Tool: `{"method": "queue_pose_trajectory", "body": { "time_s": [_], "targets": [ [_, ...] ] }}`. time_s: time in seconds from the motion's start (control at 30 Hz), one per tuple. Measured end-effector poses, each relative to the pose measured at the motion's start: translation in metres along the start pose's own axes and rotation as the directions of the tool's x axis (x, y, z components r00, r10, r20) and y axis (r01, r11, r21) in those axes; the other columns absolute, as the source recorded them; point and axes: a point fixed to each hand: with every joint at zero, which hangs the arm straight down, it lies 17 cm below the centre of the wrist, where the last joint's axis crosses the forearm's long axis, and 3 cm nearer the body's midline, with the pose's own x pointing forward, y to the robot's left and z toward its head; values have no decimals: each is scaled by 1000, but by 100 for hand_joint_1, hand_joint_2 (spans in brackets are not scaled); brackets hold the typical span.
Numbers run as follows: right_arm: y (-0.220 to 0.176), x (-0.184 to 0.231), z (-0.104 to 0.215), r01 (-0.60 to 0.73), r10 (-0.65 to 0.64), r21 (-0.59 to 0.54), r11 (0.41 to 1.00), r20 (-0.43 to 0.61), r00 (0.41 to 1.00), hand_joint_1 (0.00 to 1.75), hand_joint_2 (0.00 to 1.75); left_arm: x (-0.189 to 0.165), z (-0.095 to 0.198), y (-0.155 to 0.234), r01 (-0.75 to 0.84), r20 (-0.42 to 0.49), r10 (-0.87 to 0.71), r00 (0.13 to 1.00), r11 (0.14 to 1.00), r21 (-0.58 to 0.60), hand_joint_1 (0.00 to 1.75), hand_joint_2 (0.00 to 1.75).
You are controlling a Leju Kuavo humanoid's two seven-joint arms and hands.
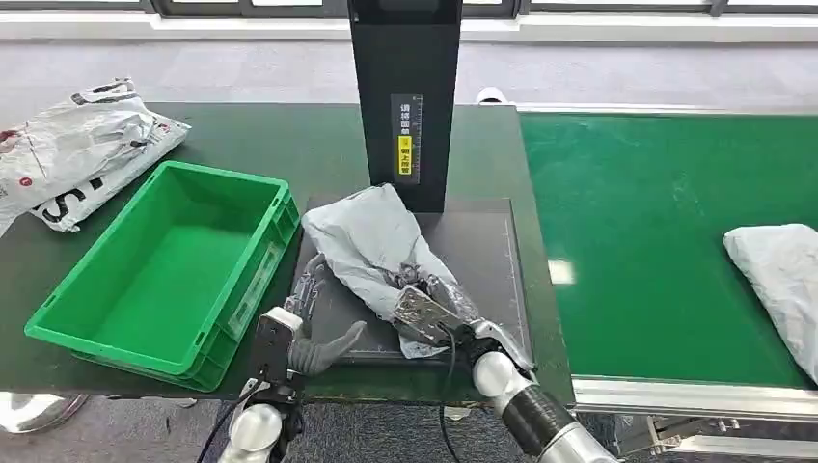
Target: Moved the parcel from conveyor to table for the left to box.
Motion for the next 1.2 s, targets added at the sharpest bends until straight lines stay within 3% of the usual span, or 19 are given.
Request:
{"method": "queue_pose_trajectory", "body": {
  "time_s": [0.17,0.2,1.2],
  "targets": [
    [-35,12,6,-9,11,-46,999,33,999,0,175,3,3,2,12,7,-12,1000,1000,2,0,175],
    [-36,14,7,-6,8,-50,999,40,999,0,0,3,3,2,13,9,-13,1000,1000,1,0,175],
    [-53,19,28,88,-81,-88,992,78,994,0,0,5,2,0,16,7,-16,1000,1000,-10,0,175]
  ]
}}
